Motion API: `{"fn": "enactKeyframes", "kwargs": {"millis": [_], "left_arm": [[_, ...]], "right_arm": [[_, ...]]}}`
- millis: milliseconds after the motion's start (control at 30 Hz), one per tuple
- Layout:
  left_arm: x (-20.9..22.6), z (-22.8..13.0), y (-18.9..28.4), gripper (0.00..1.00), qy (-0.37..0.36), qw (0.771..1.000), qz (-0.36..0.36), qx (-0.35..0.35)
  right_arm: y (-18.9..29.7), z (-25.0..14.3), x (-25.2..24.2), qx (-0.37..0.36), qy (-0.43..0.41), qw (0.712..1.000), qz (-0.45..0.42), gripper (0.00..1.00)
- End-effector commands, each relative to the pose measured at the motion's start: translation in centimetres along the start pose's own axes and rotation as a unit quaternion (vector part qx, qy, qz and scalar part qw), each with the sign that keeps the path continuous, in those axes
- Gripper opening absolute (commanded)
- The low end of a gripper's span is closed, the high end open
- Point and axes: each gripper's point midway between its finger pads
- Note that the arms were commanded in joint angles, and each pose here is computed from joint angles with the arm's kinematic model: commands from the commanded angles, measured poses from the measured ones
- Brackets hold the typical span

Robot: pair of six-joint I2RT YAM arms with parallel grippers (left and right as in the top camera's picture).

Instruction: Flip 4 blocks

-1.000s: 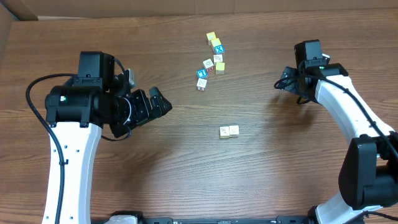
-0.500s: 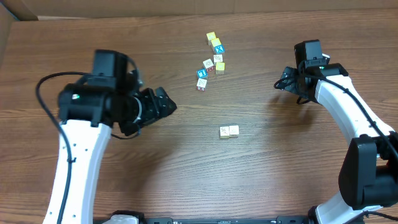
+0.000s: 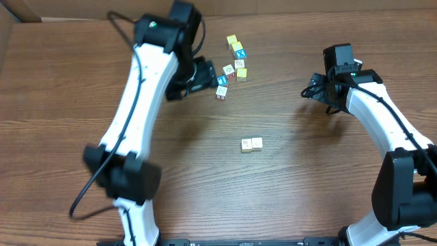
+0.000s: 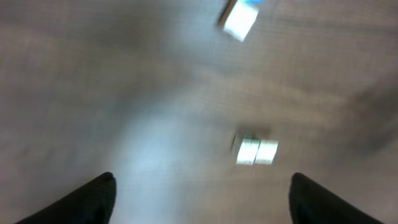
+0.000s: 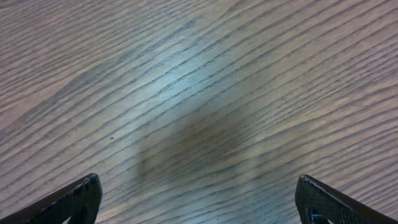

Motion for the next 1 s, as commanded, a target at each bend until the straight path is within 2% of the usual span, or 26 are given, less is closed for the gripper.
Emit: {"fn": "enactKeyframes", "kwargs": {"millis": [0, 133, 200, 267, 333, 500, 633, 833, 967], "left_arm": [[-0.8, 2.3, -3.7, 0.67, -0.005, 1.000, 0.023, -0.003], [-1.7, 4.4, -7.6, 0.27, -0.013, 1.000, 0.021, -0.006], [-2.2, 5.3, -9.1, 0.20, -0.019, 1.000, 0.017, -0.012], [-2.7, 5.8, -10.4, 0.22, -0.022, 1.000, 0.013, -0.014], [-3.2, 6.1, -11.6, 0.29, -0.027, 0.999, 0.013, -0.017], [-4.9, 6.6, -13.3, 0.62, -0.062, 0.998, 0.003, -0.030], [-5.8, 6.5, -14.4, 0.75, -0.118, 0.992, 0.010, -0.037], [-4.7, 6.0, -16.8, 0.77, -0.131, 0.989, 0.065, -0.031], [-4.4, 6.0, -18.4, 0.73, -0.150, 0.985, 0.076, -0.025]], "right_arm": [[0.6, 0.9, 0.2, -0.016, 0.001, 1.000, 0.001, 1.00], [0.6, 0.9, 0.2, -0.016, 0.000, 1.000, 0.001, 1.00], [0.6, 0.9, 0.2, -0.016, 0.000, 1.000, 0.001, 1.00], [0.6, 0.9, 0.2, -0.016, 0.001, 1.000, 0.001, 1.00], [0.6, 0.9, 0.2, -0.016, 0.001, 1.000, 0.001, 1.00], [0.6, 0.9, 0.2, -0.016, 0.001, 1.000, 0.001, 1.00], [0.6, 0.9, 0.2, -0.016, 0.001, 1.000, 0.001, 1.00], [0.6, 0.9, 0.2, -0.016, 0.001, 1.000, 0.001, 1.00], [0.6, 0.9, 0.2, -0.016, 0.001, 1.000, 0.001, 1.00]]}}
Point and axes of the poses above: each gripper's point midway between its finger pads, its own y axis back along the fingers, its own x axis along the line the jaws close on, z = x × y, and after that the axes turned 1 degree about -y, right-handed
